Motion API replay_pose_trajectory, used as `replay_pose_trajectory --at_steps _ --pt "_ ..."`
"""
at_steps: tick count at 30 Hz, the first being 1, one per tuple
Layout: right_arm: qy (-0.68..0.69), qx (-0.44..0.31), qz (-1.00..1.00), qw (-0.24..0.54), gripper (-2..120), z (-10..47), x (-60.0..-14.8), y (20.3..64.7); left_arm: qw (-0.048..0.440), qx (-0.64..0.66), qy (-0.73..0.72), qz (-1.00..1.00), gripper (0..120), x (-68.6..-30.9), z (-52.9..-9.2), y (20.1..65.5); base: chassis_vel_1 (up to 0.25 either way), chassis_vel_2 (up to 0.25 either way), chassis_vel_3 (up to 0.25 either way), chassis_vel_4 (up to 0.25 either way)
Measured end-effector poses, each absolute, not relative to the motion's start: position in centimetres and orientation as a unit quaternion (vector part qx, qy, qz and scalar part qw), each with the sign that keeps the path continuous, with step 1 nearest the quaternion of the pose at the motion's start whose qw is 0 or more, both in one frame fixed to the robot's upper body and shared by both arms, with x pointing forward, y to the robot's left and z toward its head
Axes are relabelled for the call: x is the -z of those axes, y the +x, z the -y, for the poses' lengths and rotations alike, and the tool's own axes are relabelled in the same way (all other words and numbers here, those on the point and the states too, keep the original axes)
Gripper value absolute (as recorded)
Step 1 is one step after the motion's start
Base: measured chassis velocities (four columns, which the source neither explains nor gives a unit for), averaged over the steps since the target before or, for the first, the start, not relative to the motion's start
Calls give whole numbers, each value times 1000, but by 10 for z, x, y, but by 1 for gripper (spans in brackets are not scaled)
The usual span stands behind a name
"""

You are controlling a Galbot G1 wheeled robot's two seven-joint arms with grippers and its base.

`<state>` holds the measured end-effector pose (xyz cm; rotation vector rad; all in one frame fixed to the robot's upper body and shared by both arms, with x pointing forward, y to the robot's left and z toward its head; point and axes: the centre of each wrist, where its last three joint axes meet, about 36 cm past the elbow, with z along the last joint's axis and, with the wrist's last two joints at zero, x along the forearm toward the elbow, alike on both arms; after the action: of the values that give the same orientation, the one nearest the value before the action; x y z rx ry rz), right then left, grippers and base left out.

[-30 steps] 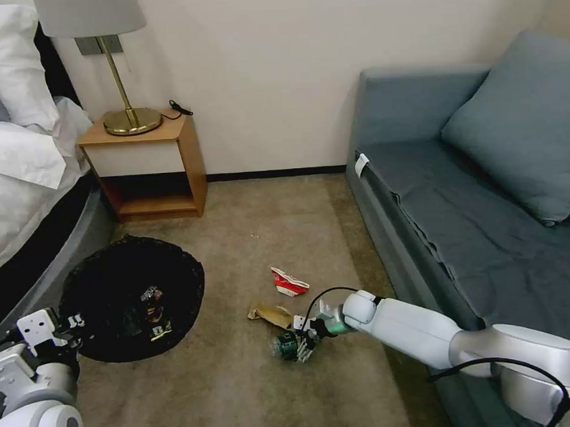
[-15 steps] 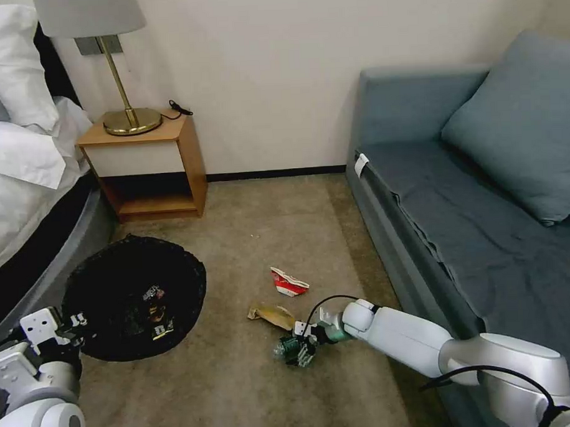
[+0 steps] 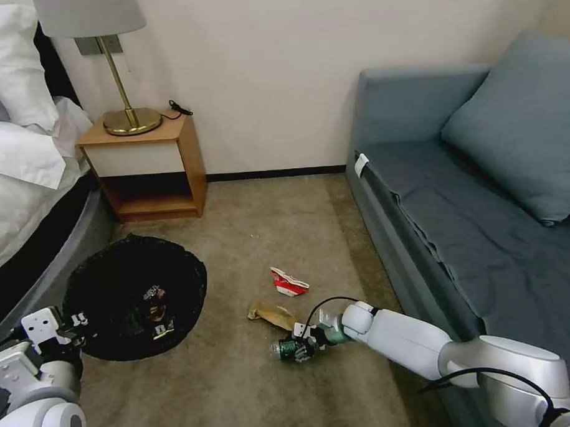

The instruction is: Pick up the trash bin, then pick up the garbage on the floor and place it into the trash bin.

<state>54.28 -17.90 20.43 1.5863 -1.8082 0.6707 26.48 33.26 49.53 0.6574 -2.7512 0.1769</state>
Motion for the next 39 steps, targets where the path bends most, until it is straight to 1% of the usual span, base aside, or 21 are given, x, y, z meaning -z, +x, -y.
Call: replay_pose_trajectory --at_steps 2,3,6,10,17,21,23,25,26,27,28,30,31,34,35,38,39 --pt "603 -254 687 316 34 180 -204 543 153 -61 229 959 1 -495 -332 265 0 0 0 0" --pt "603 -254 687 316 34 180 -204 543 153 -61 229 959 1 -495 -332 265 0 0 0 0" --pt "603 -252 688 314 24 181 -205 542 154 -61 228 960 1 -495 -332 266 0 0 0 0" --pt "604 -245 692 310 19 185 -210 541 153 -60 228 960 1 -495 -332 266 0 0 0 0" --pt "599 -233 707 294 19 197 -229 544 155 -60 226 960 1 -494 -331 268 0 0 0 0" --pt "581 -222 733 275 19 220 -258 552 159 -61 221 960 1 -492 -328 270 0 0 0 0" --pt "578 -219 738 271 19 223 -264 553 160 -61 220 960 1 -491 -327 270 0 0 0 0" --pt "568 -203 760 242 19 231 -294 558 164 -61 216 960 1 -489 -325 271 0 0 0 0" --pt "567 -197 766 231 19 231 -303 560 165 -61 216 960 1 -488 -325 271 0 0 0 0" --pt "567 -197 766 231 19 231 -303 560 165 -61 216 960 1 -488 -325 271 0 0 0 0" --pt "566 -187 776 207 19 232 -322 563 167 -60 216 960 1 -487 -324 271 0 0 0 0" --pt "566 -174 786 176 19 230 -345 567 170 -59 216 960 1 -486 -324 271 0 0 0 0" --pt "566 -174 786 176 19 230 -345 567 170 -59 216 960 1 -486 -324 271 0 0 0 0" --pt "559 -144 807 127 19 219 -379 568 173 -56 215 959 1 -485 -323 270 0 0 0 0" --pt "559 -144 807 127 19 219 -379 568 173 -56 215 959 1 -485 -323 270 0 0 0 0" --pt "553 -109 822 84 19 198 -408 562 176 -54 214 959 1 -484 -321 269 0 0 0 0" --pt "553 -109 822 84 19 198 -408 562 176 -54 214 959 1 -484 -321 269 0 0 0 0"
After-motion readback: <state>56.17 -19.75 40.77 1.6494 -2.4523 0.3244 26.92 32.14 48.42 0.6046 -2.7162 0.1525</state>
